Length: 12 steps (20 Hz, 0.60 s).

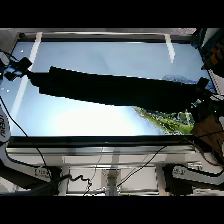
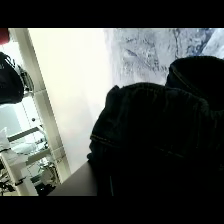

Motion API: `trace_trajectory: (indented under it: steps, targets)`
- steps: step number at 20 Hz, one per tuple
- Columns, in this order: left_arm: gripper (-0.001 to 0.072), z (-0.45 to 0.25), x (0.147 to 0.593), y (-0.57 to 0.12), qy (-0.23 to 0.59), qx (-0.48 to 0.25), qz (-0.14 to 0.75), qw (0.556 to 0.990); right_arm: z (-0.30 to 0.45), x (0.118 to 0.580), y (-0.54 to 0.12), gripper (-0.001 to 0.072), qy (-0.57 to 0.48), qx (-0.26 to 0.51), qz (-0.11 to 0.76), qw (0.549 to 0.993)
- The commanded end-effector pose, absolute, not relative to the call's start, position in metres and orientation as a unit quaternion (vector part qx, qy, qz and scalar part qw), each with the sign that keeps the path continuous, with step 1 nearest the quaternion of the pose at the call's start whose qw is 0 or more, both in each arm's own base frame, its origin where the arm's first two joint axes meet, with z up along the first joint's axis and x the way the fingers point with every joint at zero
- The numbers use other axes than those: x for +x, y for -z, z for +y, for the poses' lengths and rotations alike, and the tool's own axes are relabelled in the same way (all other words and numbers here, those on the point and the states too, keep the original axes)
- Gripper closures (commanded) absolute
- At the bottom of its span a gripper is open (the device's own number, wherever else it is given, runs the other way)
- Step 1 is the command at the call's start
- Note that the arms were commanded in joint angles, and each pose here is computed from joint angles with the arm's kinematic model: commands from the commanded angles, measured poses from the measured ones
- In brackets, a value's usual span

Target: Fold the clothes and pants, and hang the long-sleeved shirts on hangers.

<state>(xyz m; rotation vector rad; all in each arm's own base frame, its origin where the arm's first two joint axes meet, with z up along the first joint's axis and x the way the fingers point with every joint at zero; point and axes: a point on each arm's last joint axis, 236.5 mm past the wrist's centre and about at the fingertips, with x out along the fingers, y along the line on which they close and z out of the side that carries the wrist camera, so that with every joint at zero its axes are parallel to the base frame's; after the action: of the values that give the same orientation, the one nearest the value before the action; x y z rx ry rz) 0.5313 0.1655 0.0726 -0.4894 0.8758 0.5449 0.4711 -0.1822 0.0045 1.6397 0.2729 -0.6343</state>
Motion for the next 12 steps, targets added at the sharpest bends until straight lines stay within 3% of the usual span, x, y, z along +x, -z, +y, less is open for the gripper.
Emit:
trace_trajectory:
  steps: [1, 12]
  targets:
    - [0.0689, 0.155, 0.51, -0.094, -0.233, -0.199, 0.466, 0.83, -0.183, 0.473, -0.005, 0.0639, 0.276, 0.717, 0.118, 0.628]
    - [0.0688, 0.138, 0.4, -0.081, -0.188, -0.138, 0.675, 0.701, -0.172, 0.471, 0.001, 0.0639, 0.269, 0.71, 0.148, 0.634]
